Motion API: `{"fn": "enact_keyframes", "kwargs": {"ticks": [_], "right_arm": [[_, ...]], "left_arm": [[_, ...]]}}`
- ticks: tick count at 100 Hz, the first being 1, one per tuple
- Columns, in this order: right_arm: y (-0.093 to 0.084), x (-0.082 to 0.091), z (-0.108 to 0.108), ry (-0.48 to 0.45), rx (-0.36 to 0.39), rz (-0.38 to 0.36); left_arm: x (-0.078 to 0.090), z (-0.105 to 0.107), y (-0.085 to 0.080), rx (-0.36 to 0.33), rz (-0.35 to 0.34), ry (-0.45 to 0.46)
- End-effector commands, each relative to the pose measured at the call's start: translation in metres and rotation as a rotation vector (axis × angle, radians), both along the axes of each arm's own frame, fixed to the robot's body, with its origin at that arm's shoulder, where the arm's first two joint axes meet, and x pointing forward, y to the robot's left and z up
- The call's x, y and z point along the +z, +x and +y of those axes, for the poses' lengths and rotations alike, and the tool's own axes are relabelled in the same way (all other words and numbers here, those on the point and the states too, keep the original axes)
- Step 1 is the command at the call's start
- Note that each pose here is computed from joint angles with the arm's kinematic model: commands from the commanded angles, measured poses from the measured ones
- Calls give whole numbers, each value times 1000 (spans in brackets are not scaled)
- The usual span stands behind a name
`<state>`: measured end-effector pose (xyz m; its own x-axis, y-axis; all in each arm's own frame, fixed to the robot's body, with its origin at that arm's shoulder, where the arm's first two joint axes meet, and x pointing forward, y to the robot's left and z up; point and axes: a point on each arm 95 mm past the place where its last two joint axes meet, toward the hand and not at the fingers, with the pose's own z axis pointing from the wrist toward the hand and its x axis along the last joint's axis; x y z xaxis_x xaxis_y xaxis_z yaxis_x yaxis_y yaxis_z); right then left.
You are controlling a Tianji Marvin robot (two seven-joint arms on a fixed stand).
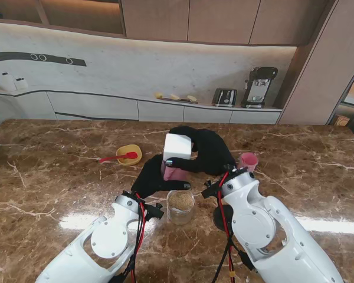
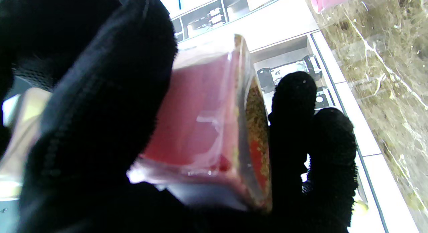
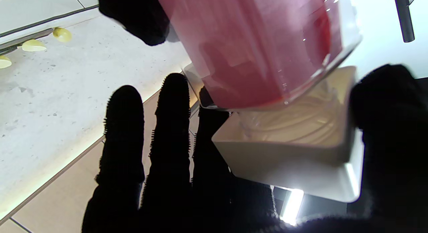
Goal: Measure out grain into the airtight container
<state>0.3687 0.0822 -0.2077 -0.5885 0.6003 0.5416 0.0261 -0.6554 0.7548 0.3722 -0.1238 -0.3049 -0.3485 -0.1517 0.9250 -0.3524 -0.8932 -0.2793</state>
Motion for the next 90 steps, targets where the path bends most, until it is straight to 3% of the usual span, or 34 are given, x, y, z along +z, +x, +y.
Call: {"fn": "enact_keyframes", "kwargs": {"ticks": [1, 35, 90], "right_arm": [[1, -10, -3, -15, -5, 33], [1, 0, -8, -36, 31, 47], [3, 23, -19, -152, 94, 37]], "left_arm": [[4, -3, -2, -10, -11, -9], [3, -4, -2, -17, -12, -6], [2, -5, -2, -28, -12, 1]]}}
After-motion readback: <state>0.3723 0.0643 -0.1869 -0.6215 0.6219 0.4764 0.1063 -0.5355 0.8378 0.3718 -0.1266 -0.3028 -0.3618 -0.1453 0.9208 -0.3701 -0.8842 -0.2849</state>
